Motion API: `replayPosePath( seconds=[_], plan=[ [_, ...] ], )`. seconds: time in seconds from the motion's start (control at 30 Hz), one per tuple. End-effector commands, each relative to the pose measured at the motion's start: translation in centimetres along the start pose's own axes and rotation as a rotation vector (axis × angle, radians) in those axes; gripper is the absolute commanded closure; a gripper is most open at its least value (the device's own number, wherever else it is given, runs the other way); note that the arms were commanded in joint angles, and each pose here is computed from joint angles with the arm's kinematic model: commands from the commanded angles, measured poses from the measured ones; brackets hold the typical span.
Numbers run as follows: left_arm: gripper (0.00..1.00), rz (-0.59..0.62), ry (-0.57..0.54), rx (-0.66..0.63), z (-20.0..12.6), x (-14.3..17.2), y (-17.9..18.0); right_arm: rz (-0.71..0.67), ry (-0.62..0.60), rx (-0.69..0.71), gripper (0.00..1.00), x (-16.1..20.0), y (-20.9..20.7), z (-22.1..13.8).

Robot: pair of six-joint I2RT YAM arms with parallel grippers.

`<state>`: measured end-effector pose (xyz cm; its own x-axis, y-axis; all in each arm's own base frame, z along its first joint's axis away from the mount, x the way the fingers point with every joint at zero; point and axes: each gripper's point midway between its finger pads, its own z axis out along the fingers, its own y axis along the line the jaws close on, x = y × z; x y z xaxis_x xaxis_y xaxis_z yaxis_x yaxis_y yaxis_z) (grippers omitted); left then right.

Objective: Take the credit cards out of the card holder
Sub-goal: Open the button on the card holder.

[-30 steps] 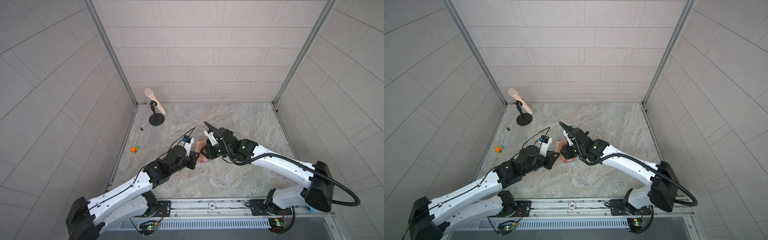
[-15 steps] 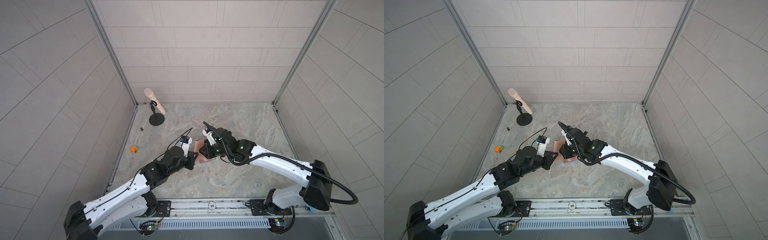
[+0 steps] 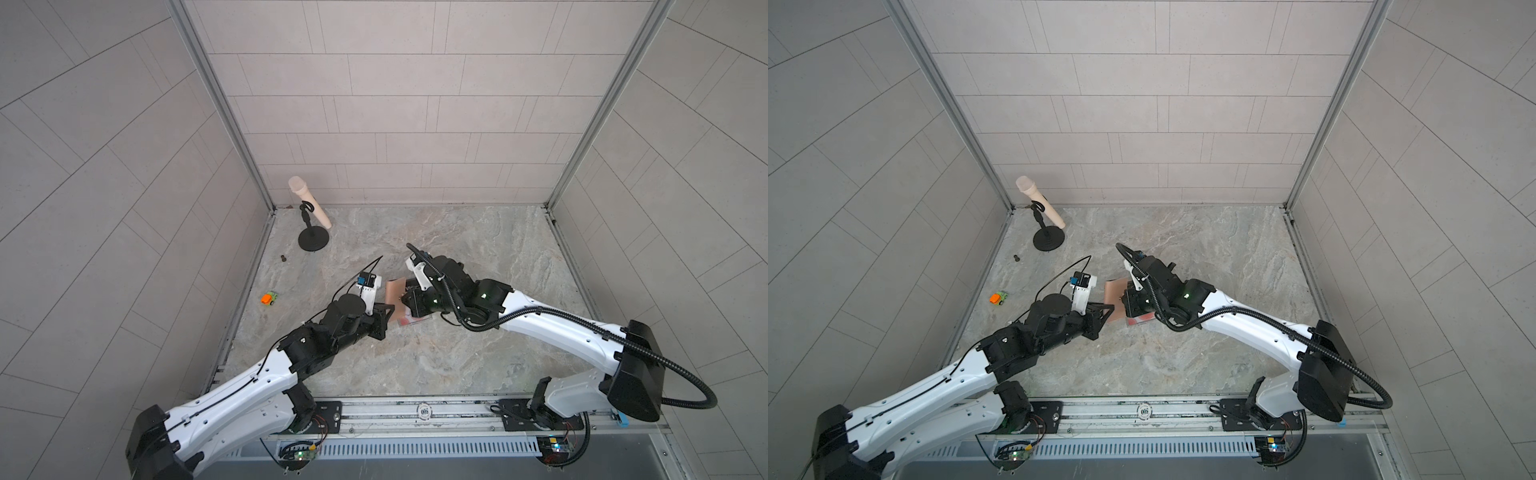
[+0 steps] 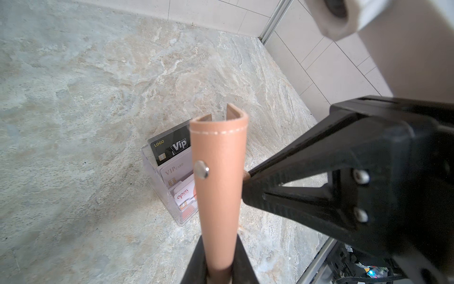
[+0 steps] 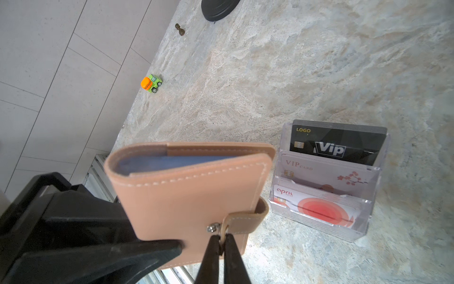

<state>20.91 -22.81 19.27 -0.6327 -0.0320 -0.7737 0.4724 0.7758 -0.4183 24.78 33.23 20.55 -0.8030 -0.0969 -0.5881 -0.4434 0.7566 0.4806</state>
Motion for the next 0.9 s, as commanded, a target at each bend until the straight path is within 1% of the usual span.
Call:
replayPosePath(
  seconds=[0.0, 0.17, 0.37, 0.53, 0.87],
  plan=[
    [1.00, -0.001, -0.062, 0.066, -0.2, -1.4, -1.4, -0.007, -0.031, 0.038, 0.95, -0.4, -0.7, -0.8],
    [1.00, -0.017, -0.072, 0.058, 0.1, -1.5, -0.5, -0.006, -0.022, 0.046, 1.00, -0.5, -1.4, -0.9],
    [1.00, -0.036, -0.078, 0.087, -0.1, -1.9, -0.1, -0.008, -0.009, 0.018, 1.00, -0.2, -1.6, -1.2],
    [1.00, -0.029, -0.068, 0.162, -0.5, -2.1, -0.9, -0.002, -0.005, 0.004, 1.00, 0.1, -2.5, -1.8],
    [1.00, -0.008, -0.059, 0.346, -1.0, -3.0, -3.9, 0.036, -0.044, -0.050, 0.91, -0.1, -4.2, -3.8]
  ],
)
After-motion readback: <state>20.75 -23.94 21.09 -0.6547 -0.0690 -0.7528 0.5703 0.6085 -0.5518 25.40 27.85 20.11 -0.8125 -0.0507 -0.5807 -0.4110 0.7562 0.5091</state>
